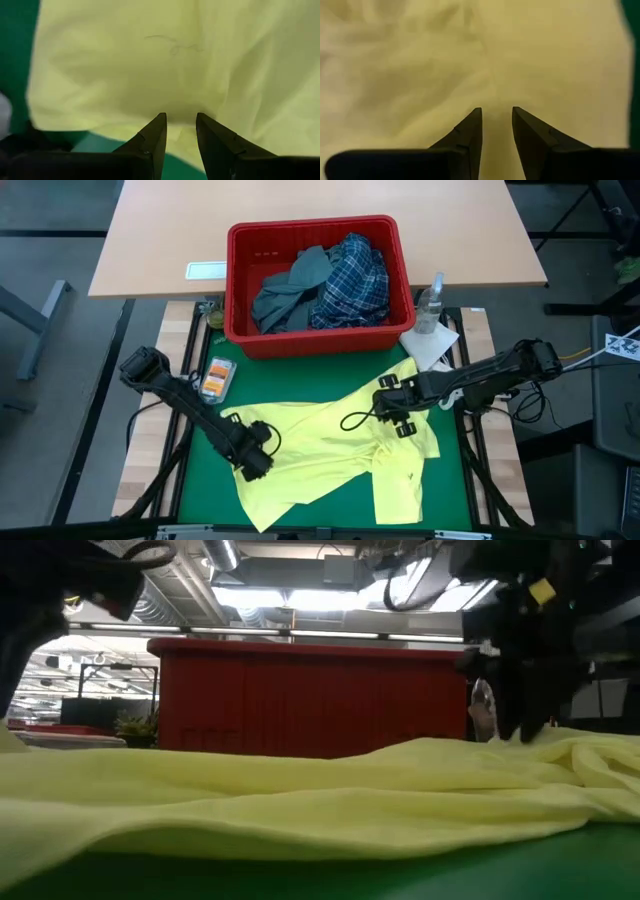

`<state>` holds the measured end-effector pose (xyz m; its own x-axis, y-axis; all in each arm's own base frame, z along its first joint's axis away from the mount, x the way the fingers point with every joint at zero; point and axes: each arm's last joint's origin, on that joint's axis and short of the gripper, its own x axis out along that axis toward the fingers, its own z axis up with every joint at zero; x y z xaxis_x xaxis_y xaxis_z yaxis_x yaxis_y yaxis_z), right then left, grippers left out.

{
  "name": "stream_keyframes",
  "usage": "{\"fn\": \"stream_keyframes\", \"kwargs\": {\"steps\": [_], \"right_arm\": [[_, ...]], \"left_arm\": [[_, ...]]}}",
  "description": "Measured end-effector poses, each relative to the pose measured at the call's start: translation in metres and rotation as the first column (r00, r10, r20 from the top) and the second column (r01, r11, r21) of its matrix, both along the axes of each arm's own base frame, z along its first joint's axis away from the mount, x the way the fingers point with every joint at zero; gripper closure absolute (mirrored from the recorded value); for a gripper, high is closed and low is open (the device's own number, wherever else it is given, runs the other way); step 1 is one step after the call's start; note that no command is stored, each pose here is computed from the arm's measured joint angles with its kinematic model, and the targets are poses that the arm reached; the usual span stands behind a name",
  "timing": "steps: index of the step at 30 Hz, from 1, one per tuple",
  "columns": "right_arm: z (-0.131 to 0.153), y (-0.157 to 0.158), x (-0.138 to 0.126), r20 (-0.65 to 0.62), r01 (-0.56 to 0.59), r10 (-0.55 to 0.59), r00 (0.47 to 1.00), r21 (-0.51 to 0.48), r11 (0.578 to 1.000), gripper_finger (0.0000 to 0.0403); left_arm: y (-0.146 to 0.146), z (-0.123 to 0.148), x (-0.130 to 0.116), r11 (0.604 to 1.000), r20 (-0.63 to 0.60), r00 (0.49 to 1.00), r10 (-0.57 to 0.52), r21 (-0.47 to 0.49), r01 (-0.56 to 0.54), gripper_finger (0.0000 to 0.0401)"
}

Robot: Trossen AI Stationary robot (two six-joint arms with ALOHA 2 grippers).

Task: Fold Laundry from Bin
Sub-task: Fold the yellow shirt

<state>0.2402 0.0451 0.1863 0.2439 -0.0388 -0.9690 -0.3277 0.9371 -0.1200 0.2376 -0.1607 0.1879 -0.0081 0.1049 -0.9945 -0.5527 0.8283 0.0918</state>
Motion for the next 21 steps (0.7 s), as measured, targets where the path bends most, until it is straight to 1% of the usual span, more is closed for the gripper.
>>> {"fn": "stream_keyframes", "kwargs": {"steps": [4,6,9,13,16,18,21], "right_arm": [[-0.016,-0.002,-0.012,-0.065,0.001,-0.002,0.998,-0.013,1.0,0.0298],[-0.022,-0.003,-0.017,-0.089,0.001,-0.002,0.996,-0.017,1.0,0.0298],[-0.03,-0.005,-0.023,-0.122,0.0,-0.003,0.993,-0.024,1.0,0.0298],[-0.033,-0.005,-0.026,-0.134,0.0,-0.003,0.991,-0.024,1.0,0.0298],[-0.033,-0.005,-0.026,-0.139,-0.002,0.002,0.99,-0.003,1.0,0.0298],[-0.033,-0.004,-0.027,-0.147,-0.002,0.003,0.989,0.001,1.0,0.0298],[-0.033,-0.005,-0.029,-0.17,0.009,-0.009,0.985,0.002,1.0,0.0298]], "left_arm": [[-0.007,-0.014,-0.008,1.0,0.052,0.998,0.024,0.011,-0.025,0.03],[-0.008,-0.022,-0.014,0.999,0.038,0.998,0.041,0.009,-0.042,0.03],[-0.01,-0.027,-0.021,0.998,0.003,0.998,0.056,-0.001,-0.056,0.03],[-0.013,-0.023,-0.021,0.995,0.006,0.995,0.103,-0.004,-0.103,0.0301],[-0.015,-0.015,-0.017,0.995,0.036,0.995,0.096,0.003,-0.097,0.0306],[-0.016,-0.013,-0.017,0.997,0.035,0.996,0.081,0.003,-0.082,0.0311],[-0.017,-0.013,-0.017,0.995,0.056,0.994,0.095,0.019,-0.096,0.0318]]}}
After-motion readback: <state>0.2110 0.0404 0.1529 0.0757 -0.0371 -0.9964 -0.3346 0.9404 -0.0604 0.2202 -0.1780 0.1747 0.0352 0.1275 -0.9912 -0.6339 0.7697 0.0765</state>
